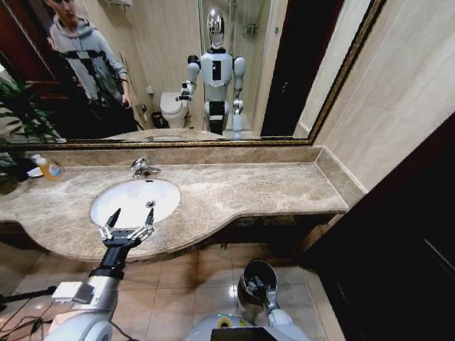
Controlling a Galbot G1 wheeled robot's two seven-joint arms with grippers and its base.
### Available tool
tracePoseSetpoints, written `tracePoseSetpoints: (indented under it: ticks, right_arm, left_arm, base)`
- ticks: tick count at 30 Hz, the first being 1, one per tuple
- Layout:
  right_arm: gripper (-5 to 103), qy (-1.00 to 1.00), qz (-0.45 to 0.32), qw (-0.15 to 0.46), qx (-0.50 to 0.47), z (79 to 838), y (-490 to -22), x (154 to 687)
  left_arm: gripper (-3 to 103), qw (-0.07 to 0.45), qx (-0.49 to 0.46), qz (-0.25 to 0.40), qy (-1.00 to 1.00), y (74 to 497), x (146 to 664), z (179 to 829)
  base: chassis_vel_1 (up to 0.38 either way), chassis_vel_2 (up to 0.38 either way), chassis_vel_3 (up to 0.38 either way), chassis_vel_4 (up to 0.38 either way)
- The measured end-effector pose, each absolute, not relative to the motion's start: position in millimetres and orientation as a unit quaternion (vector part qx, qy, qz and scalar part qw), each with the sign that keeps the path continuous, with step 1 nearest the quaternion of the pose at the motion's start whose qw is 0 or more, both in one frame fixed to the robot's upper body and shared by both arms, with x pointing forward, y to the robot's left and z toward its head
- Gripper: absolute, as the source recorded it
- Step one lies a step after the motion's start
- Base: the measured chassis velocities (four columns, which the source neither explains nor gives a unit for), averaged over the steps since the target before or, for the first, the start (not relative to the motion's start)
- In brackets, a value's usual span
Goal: Pick up the trash from the sink and place it in the trash bin.
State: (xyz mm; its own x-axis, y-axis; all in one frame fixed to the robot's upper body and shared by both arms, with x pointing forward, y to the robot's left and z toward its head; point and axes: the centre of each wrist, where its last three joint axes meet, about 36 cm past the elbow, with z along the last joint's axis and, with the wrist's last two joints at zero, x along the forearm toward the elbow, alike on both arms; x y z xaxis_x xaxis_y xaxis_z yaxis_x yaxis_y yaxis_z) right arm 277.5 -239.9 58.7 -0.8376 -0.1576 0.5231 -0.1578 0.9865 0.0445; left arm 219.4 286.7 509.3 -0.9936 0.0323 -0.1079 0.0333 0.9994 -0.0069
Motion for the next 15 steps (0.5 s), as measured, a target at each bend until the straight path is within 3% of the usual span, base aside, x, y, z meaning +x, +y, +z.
tracePoseSetpoints:
  ticks: [9,15]
  right_arm:
    - [100,-0.989,0.027,0.127,0.069,129.7,-299.1,283.0]
    - [100,-0.998,-0.013,0.052,0.017,210.3,-309.6,287.9]
  left_arm:
    - [100,0.054,0.016,-0.004,0.998,286.7,219.5,509.3]
    - [100,0.054,0.016,-0.004,0.998,286.7,219.5,509.3]
  base:
    - [0.0,0.0,0.0,0.0]
    - [0.0,0.0,0.0,0.0]
